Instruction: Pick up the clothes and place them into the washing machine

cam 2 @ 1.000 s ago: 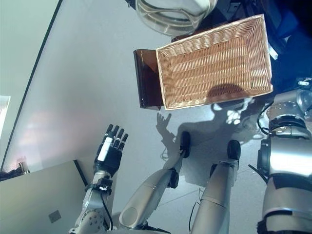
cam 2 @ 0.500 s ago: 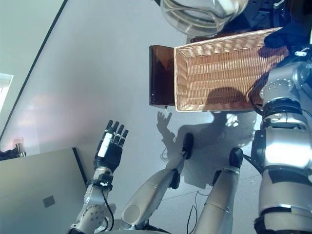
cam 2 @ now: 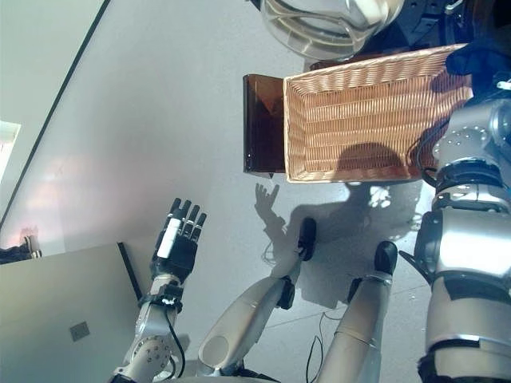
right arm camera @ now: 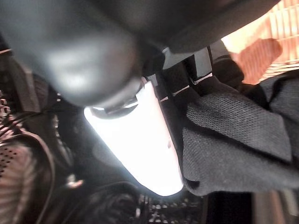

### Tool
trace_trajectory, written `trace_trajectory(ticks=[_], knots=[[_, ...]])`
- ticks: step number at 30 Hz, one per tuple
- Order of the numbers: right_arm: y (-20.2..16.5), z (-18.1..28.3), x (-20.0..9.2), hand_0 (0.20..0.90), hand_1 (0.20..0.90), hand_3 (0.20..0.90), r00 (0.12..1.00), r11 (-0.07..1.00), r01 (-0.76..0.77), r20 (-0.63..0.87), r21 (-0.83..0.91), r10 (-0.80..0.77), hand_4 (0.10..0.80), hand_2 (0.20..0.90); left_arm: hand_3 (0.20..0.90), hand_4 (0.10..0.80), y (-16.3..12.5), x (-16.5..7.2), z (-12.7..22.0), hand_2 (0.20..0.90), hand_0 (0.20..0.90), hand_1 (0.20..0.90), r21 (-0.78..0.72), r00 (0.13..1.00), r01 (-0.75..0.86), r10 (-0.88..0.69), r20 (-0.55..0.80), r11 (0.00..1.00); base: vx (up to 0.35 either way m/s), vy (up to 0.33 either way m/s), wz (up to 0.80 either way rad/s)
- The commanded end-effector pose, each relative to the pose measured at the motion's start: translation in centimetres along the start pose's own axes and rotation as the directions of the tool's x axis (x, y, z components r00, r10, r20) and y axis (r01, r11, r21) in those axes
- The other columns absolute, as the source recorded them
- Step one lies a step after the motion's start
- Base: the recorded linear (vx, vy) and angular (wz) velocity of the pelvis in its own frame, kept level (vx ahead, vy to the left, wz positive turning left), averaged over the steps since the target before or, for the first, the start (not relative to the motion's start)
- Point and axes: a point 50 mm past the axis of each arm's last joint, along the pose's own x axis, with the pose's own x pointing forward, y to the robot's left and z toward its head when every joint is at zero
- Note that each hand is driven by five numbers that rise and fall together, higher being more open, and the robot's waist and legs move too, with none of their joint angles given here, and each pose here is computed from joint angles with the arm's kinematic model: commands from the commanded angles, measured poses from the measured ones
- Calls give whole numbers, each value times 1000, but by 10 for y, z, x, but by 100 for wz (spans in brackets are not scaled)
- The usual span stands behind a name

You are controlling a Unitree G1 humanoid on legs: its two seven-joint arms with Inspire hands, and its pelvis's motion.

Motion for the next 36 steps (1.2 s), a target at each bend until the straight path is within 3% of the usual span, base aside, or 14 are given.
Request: trace_trajectory(ticks=[1,18,36], knots=[[43,84,-3,200,200,200,936,983,-177,301,-52,185,300,200,900,800,-4,2,40,900,900,900,64,982,61,-71,175,996,-4,-31,-2],[29,151,7,200,200,200,901,997,-70,427,-35,78,300,200,900,800,-14,-2,49,900,900,900,48,972,123,-130,194,991,-17,-25,1],[34,172,-2,200,200,200,854,997,-65,519,43,34,300,200,900,800,-16,-4,60,900,900,900,43,963,119,-126,239,992,-8,-4,1]])
